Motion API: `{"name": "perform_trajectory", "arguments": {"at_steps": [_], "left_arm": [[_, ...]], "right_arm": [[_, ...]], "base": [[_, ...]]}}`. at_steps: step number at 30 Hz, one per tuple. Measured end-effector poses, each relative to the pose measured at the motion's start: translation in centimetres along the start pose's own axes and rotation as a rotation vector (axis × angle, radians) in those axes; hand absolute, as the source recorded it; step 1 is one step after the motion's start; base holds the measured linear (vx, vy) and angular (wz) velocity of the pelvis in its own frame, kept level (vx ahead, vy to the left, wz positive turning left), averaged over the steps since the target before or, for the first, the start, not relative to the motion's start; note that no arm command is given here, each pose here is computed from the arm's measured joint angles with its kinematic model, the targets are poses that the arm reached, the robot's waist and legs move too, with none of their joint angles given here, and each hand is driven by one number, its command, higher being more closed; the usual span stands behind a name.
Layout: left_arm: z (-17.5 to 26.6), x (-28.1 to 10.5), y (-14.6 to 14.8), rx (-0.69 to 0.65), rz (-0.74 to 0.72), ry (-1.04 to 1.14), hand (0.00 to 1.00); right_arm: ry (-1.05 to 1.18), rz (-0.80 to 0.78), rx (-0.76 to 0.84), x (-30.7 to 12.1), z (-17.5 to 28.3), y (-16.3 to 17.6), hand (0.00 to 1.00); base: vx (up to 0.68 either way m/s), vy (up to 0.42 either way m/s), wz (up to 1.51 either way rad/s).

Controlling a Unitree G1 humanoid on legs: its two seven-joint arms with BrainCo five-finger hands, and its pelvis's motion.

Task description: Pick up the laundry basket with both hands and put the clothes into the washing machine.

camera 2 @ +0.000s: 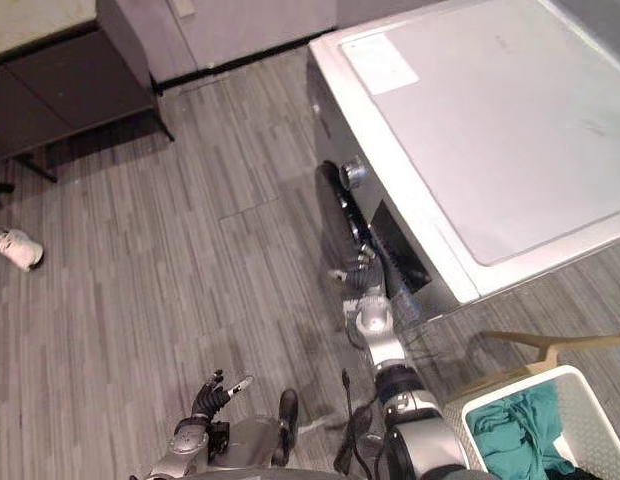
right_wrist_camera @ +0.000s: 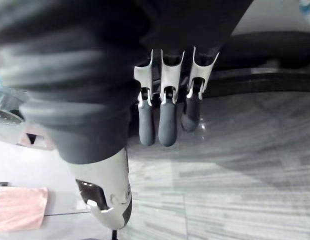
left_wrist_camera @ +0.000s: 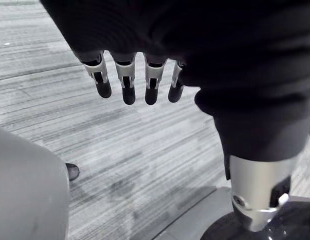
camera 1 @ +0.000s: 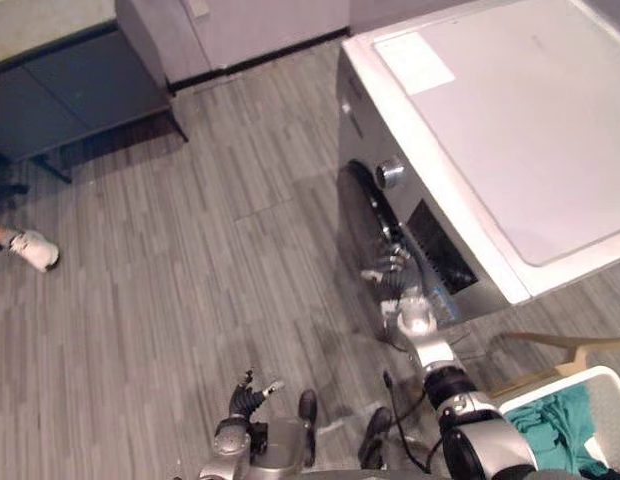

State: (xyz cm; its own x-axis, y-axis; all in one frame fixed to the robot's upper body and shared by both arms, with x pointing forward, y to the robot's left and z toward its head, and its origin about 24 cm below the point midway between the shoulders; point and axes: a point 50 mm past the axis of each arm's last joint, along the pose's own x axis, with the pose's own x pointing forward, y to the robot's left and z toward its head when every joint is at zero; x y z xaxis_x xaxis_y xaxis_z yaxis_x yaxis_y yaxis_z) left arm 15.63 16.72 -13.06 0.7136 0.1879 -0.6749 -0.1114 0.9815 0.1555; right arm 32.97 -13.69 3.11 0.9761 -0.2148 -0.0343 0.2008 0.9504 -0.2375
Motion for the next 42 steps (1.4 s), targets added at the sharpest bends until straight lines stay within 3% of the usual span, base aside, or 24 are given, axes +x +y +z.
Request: {"name": "perform_trajectory", "arguments": {"at_steps": [9, 13, 20, 26, 30, 34, 37, 42], "left_arm": [[2.0, 0.4, -0.3, -0.033, -0.002, -0.073, 0.00], [3.6, 1.1, -0.1, -0.025, -0.001, -0.119, 0.00], [5.8, 1.8, -0.2, -0.015, -0.005, -0.180, 0.00], [8.2, 1.9, -1.1, -0.003, -0.034, -0.262, 0.00], [9.6, 1.9, -1.3, -0.014, -0.039, -0.318, 0.00], [10.1, 1.9, -1.3, -0.022, -0.041, -0.335, 0.00], [10.2, 1.9, -1.4, -0.027, -0.037, -0.337, 0.00], [10.3, 1.9, -1.2, -0.029, -0.011, -0.339, 0.00]], "right_arm": [[-0.043, -0.026, 0.061, 1.0, 2.0, 0.1, 0.00], [-0.044, 0.105, 0.098, 2.0, 3.7, 2.2, 0.00], [-0.243, 0.350, 0.318, 2.3, 14.1, 7.9, 0.00], [-0.426, 0.421, 0.552, 1.4, 21.8, 8.6, 0.00], [-0.550, 0.376, 0.583, 0.7, 24.8, 7.1, 0.00], [-0.667, 0.292, 0.480, 0.0, 26.1, 6.1, 0.00], [-0.688, 0.177, 0.421, 0.1, 24.3, 4.3, 0.00], [-0.569, -0.087, 0.285, 0.7, 16.7, -0.7, 0.00]], "base": [[-0.19, 0.057, 0.04], [-0.23, 0.034, -0.06], [-0.07, -0.051, 0.16], [0.08, -0.082, 0.49], [0.11, -0.138, 0.52], [0.03, -0.104, 0.03], [-0.01, -0.080, -0.13], [-0.05, -0.027, -0.24]]}}
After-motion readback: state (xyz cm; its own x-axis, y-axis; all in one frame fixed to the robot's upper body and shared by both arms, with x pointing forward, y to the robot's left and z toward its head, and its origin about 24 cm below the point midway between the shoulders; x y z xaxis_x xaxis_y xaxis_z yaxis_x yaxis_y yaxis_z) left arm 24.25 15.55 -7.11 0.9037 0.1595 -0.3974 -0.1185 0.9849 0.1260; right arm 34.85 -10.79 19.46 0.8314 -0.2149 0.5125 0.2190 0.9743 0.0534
